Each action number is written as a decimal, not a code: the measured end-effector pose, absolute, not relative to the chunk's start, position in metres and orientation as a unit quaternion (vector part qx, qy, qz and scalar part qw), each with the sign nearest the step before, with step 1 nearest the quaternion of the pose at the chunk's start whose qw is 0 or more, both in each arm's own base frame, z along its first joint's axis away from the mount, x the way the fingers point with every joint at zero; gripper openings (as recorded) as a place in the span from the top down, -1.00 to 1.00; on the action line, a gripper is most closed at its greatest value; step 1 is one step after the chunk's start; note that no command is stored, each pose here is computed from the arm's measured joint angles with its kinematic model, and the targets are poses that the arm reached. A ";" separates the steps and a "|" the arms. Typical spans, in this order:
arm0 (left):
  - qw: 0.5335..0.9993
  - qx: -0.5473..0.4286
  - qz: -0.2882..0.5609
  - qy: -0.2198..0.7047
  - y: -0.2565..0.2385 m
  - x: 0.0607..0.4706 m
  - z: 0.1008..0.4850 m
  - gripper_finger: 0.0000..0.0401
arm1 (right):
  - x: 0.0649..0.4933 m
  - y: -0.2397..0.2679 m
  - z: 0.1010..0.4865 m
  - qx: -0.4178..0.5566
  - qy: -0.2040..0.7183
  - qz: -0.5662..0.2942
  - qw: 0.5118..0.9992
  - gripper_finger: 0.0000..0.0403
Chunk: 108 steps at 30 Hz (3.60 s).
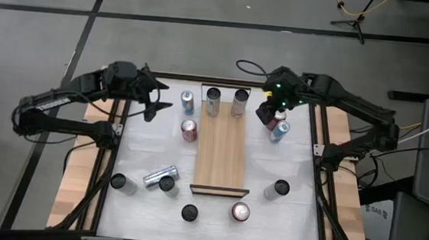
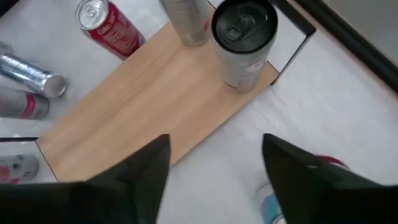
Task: Place canned beverage on shelf
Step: Put the red black soda can on the shelf
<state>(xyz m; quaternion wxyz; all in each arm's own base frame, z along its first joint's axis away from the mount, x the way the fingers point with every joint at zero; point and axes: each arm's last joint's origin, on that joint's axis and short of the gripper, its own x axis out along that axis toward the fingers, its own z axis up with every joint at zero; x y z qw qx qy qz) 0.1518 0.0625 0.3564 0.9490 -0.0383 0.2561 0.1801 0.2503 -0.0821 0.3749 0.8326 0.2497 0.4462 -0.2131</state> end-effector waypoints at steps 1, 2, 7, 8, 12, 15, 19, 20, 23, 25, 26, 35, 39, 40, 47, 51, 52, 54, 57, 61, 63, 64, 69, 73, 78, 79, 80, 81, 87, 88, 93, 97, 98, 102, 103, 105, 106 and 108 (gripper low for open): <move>0.949 -0.038 0.180 0.255 0.062 0.151 0.356 -0.56 | 0.252 -0.083 0.374 0.251 0.448 -0.213 0.831 -0.33; 0.949 -0.038 0.180 0.255 0.062 0.151 0.355 -0.56 | 0.253 -0.083 0.373 0.252 0.449 -0.213 0.830 -0.40; 0.949 -0.034 0.180 0.256 0.062 0.151 0.355 -0.56 | 0.254 -0.083 0.372 0.254 0.449 -0.209 0.831 -0.62; 0.949 -0.034 0.180 0.256 0.062 0.151 0.355 -0.56 | 0.254 -0.083 0.372 0.255 0.449 -0.209 0.831 -0.64; 0.949 -0.034 0.179 0.256 0.062 0.152 0.355 -0.56 | 0.254 -0.083 0.372 0.259 0.449 -0.202 0.831 -0.67; 0.949 -0.035 0.179 0.256 0.062 0.152 0.355 -0.56 | 0.254 -0.083 0.372 0.275 0.444 -0.222 0.823 -0.67; 0.949 -0.035 0.179 0.256 0.062 0.152 0.354 -0.56 | 0.246 -0.090 0.369 0.320 0.438 -0.313 0.780 -0.67; 0.949 -0.035 0.179 0.256 0.062 0.152 0.354 -0.56 | 0.242 -0.092 0.368 0.334 0.440 -0.335 0.763 -0.67; 0.949 -0.037 0.179 0.256 0.062 0.152 0.354 -0.56 | 0.229 -0.102 0.364 0.388 0.441 -0.407 0.699 -0.67; 0.949 -0.038 0.179 0.256 0.062 0.152 0.354 -0.56 | 0.222 -0.108 0.360 0.430 0.430 -0.452 0.652 -0.67; 0.949 -0.038 0.179 0.256 0.062 0.152 0.354 -0.56 | 0.219 -0.111 0.357 0.445 0.424 -0.470 0.633 -0.66; 0.949 -0.039 0.179 0.256 0.062 0.152 0.354 -0.56 | 0.218 -0.127 0.334 0.482 0.386 -0.512 0.597 -0.66; 0.949 -0.040 0.179 0.256 0.062 0.152 0.354 -0.56 | 0.216 -0.125 0.317 0.498 0.390 -0.534 0.561 -0.66; 0.949 -0.040 0.179 0.256 0.062 0.152 0.354 -0.56 | 0.216 -0.125 0.314 0.502 0.388 -0.541 0.551 -0.66; 0.949 -0.040 0.179 0.256 0.062 0.152 0.354 -0.56 | 0.216 -0.126 0.299 0.517 0.371 -0.565 0.524 -0.66; 0.949 -0.040 0.179 0.256 0.062 0.152 0.354 -0.56 | 0.216 -0.126 0.291 0.525 0.355 -0.577 0.515 -0.66; 0.949 -0.040 0.179 0.256 0.062 0.152 0.354 -0.56 | 0.217 -0.127 0.289 0.524 0.352 -0.580 0.515 -0.66; 0.949 -0.046 0.181 0.255 0.062 0.152 0.354 -0.56 | 0.218 -0.128 0.284 0.527 0.343 -0.582 0.517 -0.66; 0.949 -0.051 0.182 0.254 0.062 0.152 0.354 -0.56 | 0.218 -0.128 0.277 0.528 0.343 -0.584 0.513 -0.66; 0.949 -0.051 0.182 0.254 0.062 0.152 0.354 -0.56 | 0.215 -0.127 0.271 0.529 0.342 -0.596 0.498 -0.66; 0.949 -0.051 0.182 0.254 0.062 0.152 0.354 -0.56 | 0.216 -0.127 0.268 0.530 0.335 -0.600 0.498 -0.66; 0.949 -0.051 0.182 0.254 0.062 0.152 0.354 -0.56 | 0.216 -0.127 0.266 0.531 0.333 -0.600 0.497 -0.66; 0.949 -0.051 0.182 0.254 0.062 0.152 0.354 -0.56 | 0.218 -0.128 0.255 0.539 0.319 -0.596 0.502 -0.66; 0.949 -0.051 0.182 0.254 0.062 0.152 0.354 -0.56 | 0.218 -0.128 0.248 0.543 0.318 -0.595 0.500 -0.66; 0.948 -0.051 0.182 0.254 0.062 0.152 0.354 -0.56 | 0.216 -0.127 0.241 0.546 0.318 -0.601 0.490 -0.66; 0.948 -0.051 0.182 0.254 0.062 0.152 0.354 -0.56 | 0.215 -0.126 0.240 0.545 0.319 -0.602 0.489 -0.66; 0.948 -0.051 0.182 0.254 0.062 0.152 0.354 -0.56 | 0.215 -0.126 0.238 0.545 0.320 -0.602 0.488 -0.66; 0.948 -0.051 0.182 0.254 0.062 0.152 0.354 -0.56 | 0.215 -0.126 0.237 0.545 0.320 -0.602 0.488 -0.66; 0.948 -0.051 0.182 0.254 0.062 0.152 0.354 -0.56 | 0.216 -0.128 0.237 0.536 0.307 -0.609 0.497 -0.66; 0.948 -0.051 0.182 0.254 0.062 0.152 0.354 -0.56 | 0.216 -0.128 0.237 0.535 0.308 -0.610 0.497 -0.66; 0.949 -0.051 0.182 0.254 0.062 0.152 0.354 -0.56 | 0.216 -0.127 0.237 0.539 0.317 -0.601 0.498 -0.66; 0.948 -0.051 0.182 0.254 0.062 0.152 0.354 -0.56 | 0.216 -0.127 0.237 0.533 0.331 -0.591 0.508 -0.66; 0.948 -0.051 0.182 0.254 0.062 0.152 0.354 -0.56 | 0.216 -0.127 0.237 0.532 0.332 -0.590 0.509 -0.66; 0.948 -0.051 0.182 0.254 0.062 0.152 0.354 -0.56 | 0.216 -0.127 0.237 0.532 0.332 -0.590 0.509 -0.66; 0.948 -0.051 0.182 0.254 0.062 0.152 0.354 -0.56 | 0.216 -0.127 0.237 0.533 0.332 -0.590 0.509 -0.66; 0.948 -0.051 0.182 0.254 0.062 0.152 0.354 -0.56 | 0.216 -0.127 0.237 0.533 0.332 -0.589 0.509 -0.66; 0.949 -0.051 0.182 0.254 0.062 0.152 0.354 -0.56 | 0.216 -0.127 0.237 0.533 0.331 -0.589 0.509 -0.66; 0.948 -0.051 0.182 0.254 0.062 0.152 0.354 -0.56 | 0.216 -0.127 0.237 0.533 0.331 -0.589 0.509 -0.66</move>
